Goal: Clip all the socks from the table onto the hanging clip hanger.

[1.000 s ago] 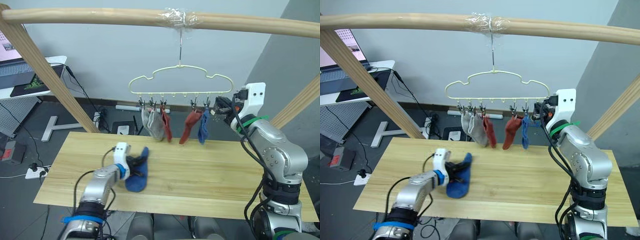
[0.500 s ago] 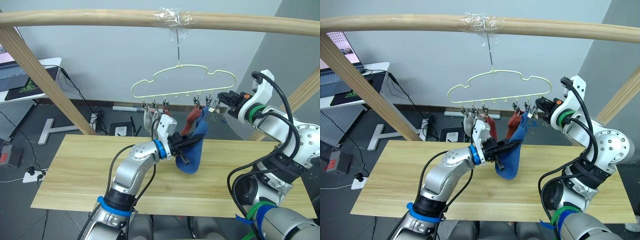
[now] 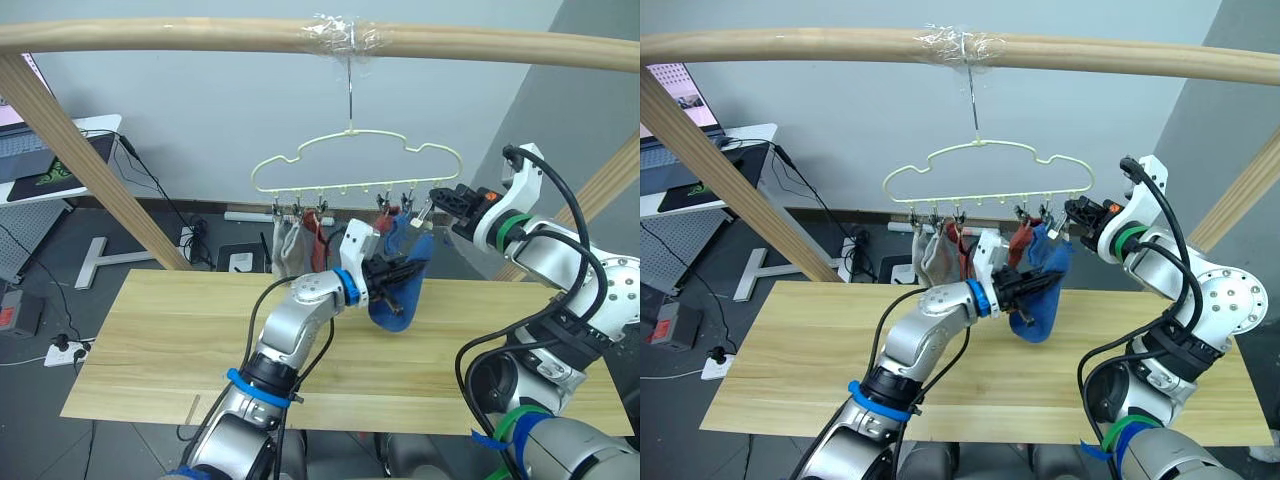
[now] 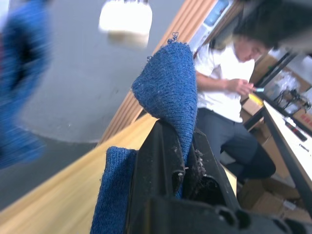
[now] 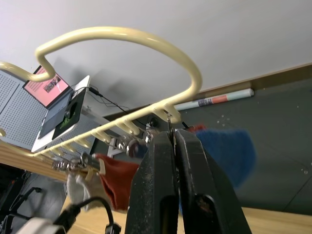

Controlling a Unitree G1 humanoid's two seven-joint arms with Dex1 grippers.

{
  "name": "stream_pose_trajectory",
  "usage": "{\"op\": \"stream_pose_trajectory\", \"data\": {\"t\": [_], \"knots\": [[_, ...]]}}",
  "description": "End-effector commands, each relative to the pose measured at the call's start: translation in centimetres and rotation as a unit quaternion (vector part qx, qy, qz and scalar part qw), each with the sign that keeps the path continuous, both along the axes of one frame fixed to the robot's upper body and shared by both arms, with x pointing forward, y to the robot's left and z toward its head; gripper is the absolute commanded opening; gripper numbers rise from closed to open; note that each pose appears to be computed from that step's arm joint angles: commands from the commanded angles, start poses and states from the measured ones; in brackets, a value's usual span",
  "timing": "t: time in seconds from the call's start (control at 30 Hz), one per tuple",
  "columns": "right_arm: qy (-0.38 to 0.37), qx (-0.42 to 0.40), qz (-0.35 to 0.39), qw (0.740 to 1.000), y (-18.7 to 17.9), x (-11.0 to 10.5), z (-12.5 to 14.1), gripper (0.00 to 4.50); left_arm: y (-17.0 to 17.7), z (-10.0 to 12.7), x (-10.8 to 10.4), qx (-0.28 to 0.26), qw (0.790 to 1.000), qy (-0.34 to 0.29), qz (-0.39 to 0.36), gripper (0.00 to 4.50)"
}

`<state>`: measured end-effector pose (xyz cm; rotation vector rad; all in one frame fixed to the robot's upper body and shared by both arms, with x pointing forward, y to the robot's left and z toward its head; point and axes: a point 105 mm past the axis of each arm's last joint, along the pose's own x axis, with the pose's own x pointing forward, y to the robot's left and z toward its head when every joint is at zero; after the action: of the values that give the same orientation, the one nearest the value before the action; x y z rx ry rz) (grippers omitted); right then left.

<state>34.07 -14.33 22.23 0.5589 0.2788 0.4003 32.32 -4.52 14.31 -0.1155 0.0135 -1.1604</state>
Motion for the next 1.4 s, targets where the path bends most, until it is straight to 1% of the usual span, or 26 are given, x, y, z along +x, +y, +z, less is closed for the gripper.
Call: {"op": "stream_pose_trajectory", "data": {"t": [0.03,0.17,0.3,0.53,0.7,0.8,0.97,1.17,1.27,1.33,1.37,1.4], "knots": [[-0.017,-0.003,0.014,1.0,0.2,-0.5,0.9,0.0,-0.1,1.4,0.9,-0.021,1.0,-0.005,0.015,0.02],[-0.015,-0.003,0.017,1.0,0.2,-0.6,1.0,0.0,-0.1,2.0,1.5,-0.036,0.999,0.003,0.028,0.02],[-0.012,-0.003,0.013,1.0,-0.1,-0.5,1.1,0.0,0.1,1.3,1.5,-0.02,1.0,0.002,0.024,0.02],[-0.01,0.0,0.014,1.0,-0.1,-0.6,1.3,0.0,0.3,1.4,1.9,-0.018,0.999,0.0,0.035,0.02],[-0.01,0.003,0.016,1.0,0.0,-0.6,1.5,0.0,0.5,1.1,2.5,0.0,0.999,-0.007,0.054,0.02],[-0.01,0.004,0.016,1.0,0.0,-0.6,1.5,0.0,0.6,0.8,2.5,0.005,0.999,-0.004,0.053,0.02],[-0.007,0.008,0.019,1.0,0.1,-0.8,1.5,0.0,0.8,1.6,2.5,-0.022,0.998,0.002,0.053,0.02],[-0.011,0.01,0.037,0.999,0.6,-1.2,1.8,0.0,0.4,2.1,2.1,-0.03,0.999,-0.005,0.039,0.02],[-0.01,0.017,0.033,0.999,0.3,-1.4,1.9,0.71,0.0,2.1,1.6,-0.032,0.999,-0.003,0.023,0.0],[-0.012,0.022,0.029,0.999,0.0,-1.4,2.1,1.43,-0.2,2.2,1.2,-0.035,0.999,-0.003,0.012,0.0],[-0.018,0.034,0.027,0.999,-0.3,-1.6,2.5,1.71,-0.4,2.1,1.2,-0.035,0.999,-0.002,0.01,0.0],[-0.021,0.044,0.026,0.998,-0.5,-1.7,2.8,2.12,-0.5,2.1,1.1,-0.035,0.999,-0.001,0.01,0.0]]}}
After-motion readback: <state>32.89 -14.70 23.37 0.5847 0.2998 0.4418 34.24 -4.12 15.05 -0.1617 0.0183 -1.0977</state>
